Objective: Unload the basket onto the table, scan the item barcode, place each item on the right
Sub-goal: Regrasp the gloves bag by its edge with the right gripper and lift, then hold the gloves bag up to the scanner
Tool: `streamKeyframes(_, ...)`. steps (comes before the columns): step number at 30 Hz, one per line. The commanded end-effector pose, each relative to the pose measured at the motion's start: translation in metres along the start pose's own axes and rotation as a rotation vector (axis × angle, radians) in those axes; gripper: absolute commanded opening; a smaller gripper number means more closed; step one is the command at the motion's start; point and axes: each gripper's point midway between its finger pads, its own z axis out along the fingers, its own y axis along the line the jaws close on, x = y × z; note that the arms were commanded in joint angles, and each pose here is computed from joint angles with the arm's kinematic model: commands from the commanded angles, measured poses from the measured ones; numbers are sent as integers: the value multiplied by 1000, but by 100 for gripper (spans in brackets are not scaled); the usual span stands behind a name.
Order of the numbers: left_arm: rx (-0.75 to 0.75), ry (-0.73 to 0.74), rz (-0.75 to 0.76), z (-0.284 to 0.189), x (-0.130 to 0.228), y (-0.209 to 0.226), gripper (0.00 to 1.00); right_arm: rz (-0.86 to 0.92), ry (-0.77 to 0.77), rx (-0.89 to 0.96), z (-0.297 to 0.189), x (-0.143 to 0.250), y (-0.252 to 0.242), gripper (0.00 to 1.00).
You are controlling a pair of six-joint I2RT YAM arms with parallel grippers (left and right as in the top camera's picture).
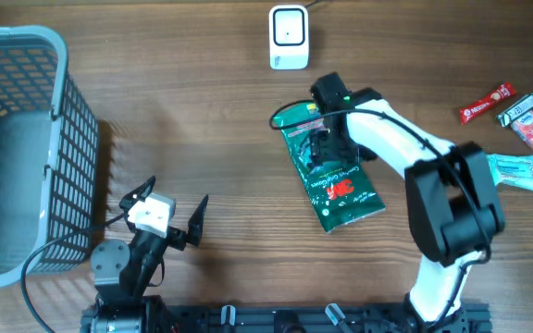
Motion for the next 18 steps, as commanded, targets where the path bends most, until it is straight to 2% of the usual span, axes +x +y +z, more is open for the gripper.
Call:
streamKeyframes(1,10,-3,-8,0,1,-2,100,-115,82,-8,29,15,5,92)
streamKeyframes(2,10,-3,-8,0,1,-2,100,-115,97,11,36,16,2,84)
streamKeyframes(3,10,-3,-8,0,1,-2,100,-120,114,13,41,19,2,69)
streamKeyframes(4,10,-3,-8,0,1,-2,100,-122,132,11,46,22,2,46)
streamKeyframes(5,10,-3,-8,0,1,-2,100,-117,155,6,51,27,3,14)
streamKeyframes(6,10,-3,-8,0,1,-2,100,-99,172,-2,51,31,4,4)
streamKeyframes(13,10,-3,-8,0,1,-2,100,-37,131,-17,20,18,5,4)
streamKeyframes(18,10,-3,-8,0,1,-2,100,17,-53,-48,-46,-7,2,5)
